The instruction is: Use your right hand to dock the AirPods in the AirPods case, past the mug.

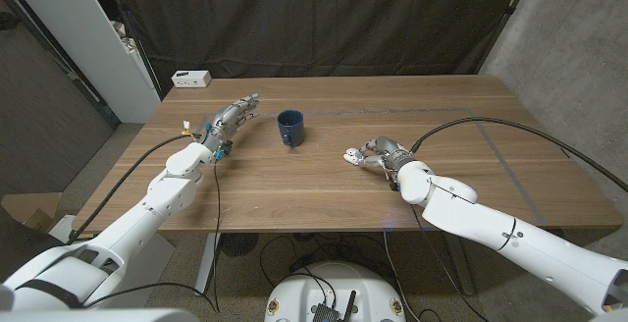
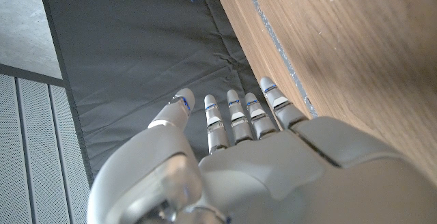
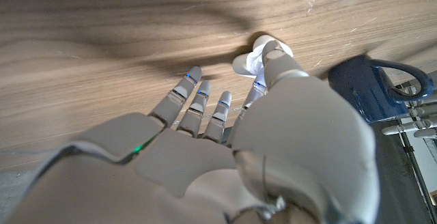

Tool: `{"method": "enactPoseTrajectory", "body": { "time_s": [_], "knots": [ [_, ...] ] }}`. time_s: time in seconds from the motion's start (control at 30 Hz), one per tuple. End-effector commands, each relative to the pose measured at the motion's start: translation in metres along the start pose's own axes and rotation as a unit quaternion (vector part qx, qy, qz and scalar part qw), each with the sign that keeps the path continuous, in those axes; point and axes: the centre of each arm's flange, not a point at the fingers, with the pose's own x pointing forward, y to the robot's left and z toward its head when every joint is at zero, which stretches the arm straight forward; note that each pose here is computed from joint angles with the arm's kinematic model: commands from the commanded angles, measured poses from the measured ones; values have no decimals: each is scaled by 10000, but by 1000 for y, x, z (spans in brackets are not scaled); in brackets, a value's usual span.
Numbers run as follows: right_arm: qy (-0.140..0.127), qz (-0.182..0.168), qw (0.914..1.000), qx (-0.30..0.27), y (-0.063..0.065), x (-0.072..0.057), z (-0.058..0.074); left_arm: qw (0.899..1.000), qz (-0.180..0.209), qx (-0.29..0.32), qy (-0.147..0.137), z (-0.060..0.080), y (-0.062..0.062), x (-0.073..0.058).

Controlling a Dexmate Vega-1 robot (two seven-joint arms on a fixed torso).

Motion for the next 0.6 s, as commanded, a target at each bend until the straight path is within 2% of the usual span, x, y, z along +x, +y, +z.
{"method": "enactPoseTrajectory", "body": {
  "time_s": [0.03, 0.6],
  "knots": [
    [-93, 69, 9999, 12, 2, 4, 6, 10000, -4, -35, -2, -3, -1, 0],
    [204, 280, 9993, -143, -1, 11, 6, 10000, 11, -32, 90, -4, -1, 2]
  ]
}}
